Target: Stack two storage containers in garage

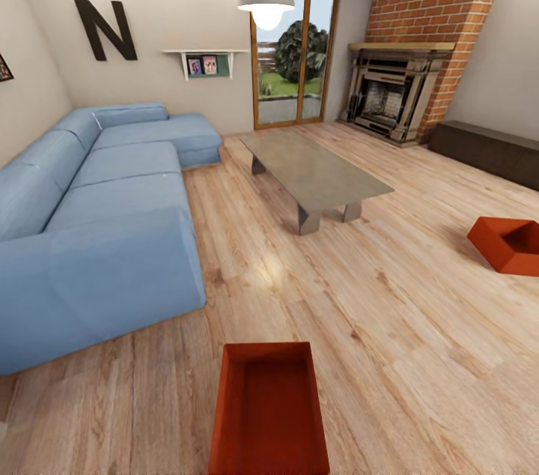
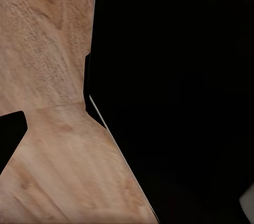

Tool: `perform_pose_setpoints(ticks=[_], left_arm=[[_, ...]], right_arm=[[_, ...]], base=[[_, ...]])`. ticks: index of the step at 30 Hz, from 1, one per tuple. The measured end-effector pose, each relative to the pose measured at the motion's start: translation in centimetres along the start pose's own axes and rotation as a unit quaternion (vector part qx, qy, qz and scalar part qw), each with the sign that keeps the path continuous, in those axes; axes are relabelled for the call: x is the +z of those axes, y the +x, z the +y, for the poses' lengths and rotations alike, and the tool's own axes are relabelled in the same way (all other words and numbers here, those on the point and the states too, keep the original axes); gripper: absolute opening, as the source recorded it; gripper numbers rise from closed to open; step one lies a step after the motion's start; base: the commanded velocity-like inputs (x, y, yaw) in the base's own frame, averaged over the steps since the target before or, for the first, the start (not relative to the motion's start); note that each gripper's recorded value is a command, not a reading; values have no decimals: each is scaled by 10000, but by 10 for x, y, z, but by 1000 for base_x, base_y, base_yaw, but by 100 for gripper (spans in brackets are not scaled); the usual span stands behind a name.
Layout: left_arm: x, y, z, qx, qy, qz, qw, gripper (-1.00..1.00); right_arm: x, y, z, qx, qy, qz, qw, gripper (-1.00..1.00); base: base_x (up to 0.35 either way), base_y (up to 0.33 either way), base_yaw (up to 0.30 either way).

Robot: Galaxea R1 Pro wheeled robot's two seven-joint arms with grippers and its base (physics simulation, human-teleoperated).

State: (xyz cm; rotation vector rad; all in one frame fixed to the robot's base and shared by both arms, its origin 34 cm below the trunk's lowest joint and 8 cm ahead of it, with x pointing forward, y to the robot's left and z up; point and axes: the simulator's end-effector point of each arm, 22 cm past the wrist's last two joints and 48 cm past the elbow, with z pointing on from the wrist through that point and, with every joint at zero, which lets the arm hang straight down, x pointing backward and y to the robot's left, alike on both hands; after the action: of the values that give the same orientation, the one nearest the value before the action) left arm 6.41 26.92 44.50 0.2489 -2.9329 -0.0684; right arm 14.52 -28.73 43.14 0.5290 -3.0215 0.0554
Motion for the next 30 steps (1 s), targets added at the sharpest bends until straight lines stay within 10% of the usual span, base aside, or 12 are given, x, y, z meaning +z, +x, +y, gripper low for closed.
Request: perform_pose_setpoints(ticks=[30], left_arm=[[0,18,3,7,-41,234,9997,100]], right_arm=[[1,18,6,-9,-79,230,9997,100]], base=[[0,0,0]])
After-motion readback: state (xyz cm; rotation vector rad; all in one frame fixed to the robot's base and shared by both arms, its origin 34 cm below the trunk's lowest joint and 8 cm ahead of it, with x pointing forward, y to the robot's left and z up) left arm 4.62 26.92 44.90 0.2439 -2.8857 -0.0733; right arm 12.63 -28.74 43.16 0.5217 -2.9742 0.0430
